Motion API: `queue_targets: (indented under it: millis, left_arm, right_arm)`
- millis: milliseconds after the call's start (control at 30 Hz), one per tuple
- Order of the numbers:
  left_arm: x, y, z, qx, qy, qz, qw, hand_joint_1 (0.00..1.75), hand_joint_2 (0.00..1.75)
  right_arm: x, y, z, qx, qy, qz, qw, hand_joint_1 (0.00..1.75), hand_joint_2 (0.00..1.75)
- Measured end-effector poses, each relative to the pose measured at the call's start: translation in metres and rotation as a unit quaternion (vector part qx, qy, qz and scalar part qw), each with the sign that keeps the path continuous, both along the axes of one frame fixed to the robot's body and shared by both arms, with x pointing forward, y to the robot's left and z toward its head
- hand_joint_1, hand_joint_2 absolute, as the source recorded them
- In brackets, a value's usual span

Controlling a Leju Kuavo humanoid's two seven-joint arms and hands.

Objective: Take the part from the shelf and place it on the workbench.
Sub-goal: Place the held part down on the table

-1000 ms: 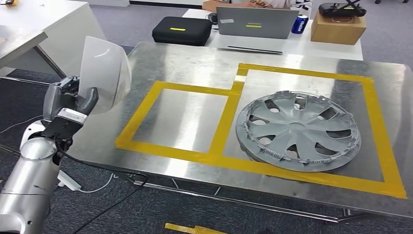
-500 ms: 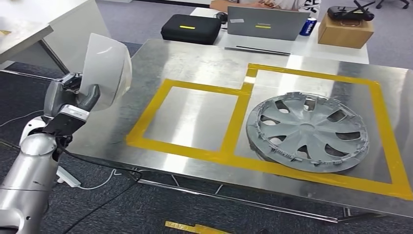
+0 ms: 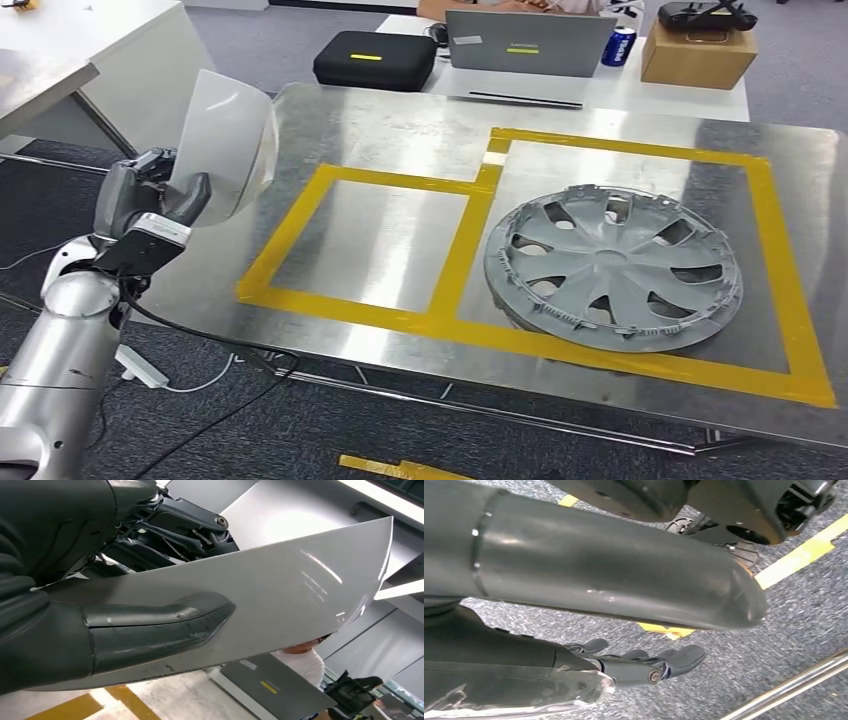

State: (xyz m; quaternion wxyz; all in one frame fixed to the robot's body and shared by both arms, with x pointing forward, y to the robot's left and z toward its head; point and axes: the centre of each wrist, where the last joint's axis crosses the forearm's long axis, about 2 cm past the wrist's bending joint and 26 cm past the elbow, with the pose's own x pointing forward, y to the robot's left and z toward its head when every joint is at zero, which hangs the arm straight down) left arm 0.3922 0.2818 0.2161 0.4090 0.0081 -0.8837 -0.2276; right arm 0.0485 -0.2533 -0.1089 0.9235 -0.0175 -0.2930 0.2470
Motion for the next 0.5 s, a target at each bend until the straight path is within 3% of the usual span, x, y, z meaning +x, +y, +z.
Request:
queue_targets:
  millis: [500]
  left_arm:
    - [0.002,-0.019,0.007,0.022,0.002,-0.056,0.998,1.75,1.75]
  right_arm:
    - [0.003,-0.001,0.0,0.002,-0.001,0.001,1.0,0.0,0.0]
